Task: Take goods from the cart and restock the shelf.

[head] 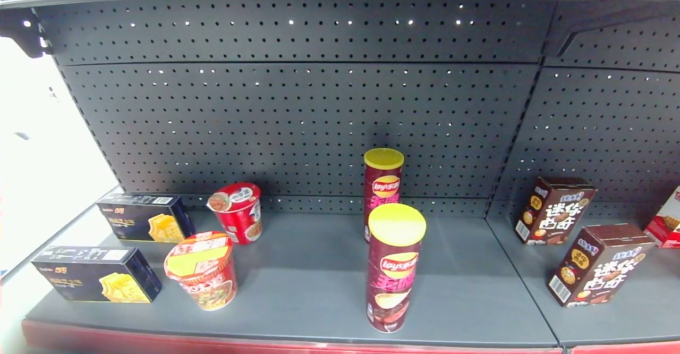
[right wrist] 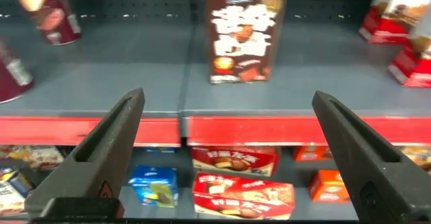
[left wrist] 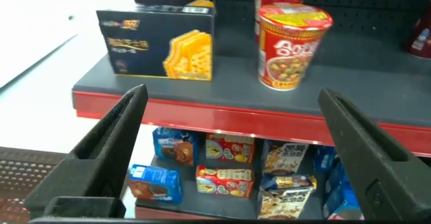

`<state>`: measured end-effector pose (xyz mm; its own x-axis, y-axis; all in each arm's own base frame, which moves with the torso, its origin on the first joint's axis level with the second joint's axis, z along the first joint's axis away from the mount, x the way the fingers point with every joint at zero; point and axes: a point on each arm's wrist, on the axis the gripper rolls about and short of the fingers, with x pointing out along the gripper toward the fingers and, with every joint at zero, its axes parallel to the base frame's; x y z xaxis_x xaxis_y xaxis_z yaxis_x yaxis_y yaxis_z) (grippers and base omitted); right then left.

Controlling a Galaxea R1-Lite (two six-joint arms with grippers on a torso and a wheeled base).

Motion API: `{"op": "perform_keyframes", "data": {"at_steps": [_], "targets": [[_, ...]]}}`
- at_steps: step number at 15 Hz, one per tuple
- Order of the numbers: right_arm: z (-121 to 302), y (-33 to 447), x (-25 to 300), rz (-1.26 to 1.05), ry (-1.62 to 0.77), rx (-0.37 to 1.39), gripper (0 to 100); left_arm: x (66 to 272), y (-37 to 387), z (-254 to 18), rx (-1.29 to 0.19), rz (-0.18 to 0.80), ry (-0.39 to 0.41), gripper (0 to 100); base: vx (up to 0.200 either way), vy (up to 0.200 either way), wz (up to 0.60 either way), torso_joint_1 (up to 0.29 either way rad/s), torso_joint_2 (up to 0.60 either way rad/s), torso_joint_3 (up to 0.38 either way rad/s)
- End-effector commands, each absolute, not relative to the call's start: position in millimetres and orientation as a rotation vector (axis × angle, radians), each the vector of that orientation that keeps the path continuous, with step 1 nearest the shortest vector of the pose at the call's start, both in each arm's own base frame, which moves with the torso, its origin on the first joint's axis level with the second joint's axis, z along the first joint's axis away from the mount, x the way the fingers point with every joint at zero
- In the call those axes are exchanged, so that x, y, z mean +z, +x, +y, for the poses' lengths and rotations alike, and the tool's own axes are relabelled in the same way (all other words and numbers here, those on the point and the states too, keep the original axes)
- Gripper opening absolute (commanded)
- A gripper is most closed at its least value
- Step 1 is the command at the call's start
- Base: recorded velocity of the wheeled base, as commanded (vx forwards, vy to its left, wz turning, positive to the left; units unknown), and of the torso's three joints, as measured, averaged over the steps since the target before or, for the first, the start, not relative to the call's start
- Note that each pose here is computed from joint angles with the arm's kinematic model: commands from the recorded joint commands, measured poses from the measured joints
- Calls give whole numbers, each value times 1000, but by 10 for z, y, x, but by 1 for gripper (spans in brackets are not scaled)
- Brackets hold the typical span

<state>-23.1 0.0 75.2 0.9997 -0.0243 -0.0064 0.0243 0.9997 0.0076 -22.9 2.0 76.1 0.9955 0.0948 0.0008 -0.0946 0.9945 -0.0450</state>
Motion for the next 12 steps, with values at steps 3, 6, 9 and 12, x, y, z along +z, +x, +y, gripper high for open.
{"op": "perform_keyframes", "data": {"at_steps": [3, 6, 9, 12], "targets": [[0, -230, 754, 6, 8, -25, 100, 758, -228, 20, 94, 1, -43, 100, 0, 0, 0, 0, 0, 0], [0, -230, 754, 6, 8, -23, 100, 758, -228, 19, 92, 1, -40, 100, 0, -67, 0, -1, -1, 1], [0, -230, 754, 6, 8, -23, 100, 760, -228, 20, 97, -1, -51, 100, 0, 0, 0, 0, 0, 0], [0, -230, 754, 6, 8, -23, 100, 760, -228, 20, 97, -1, -51, 100, 0, 0, 0, 0, 0, 0]]}}
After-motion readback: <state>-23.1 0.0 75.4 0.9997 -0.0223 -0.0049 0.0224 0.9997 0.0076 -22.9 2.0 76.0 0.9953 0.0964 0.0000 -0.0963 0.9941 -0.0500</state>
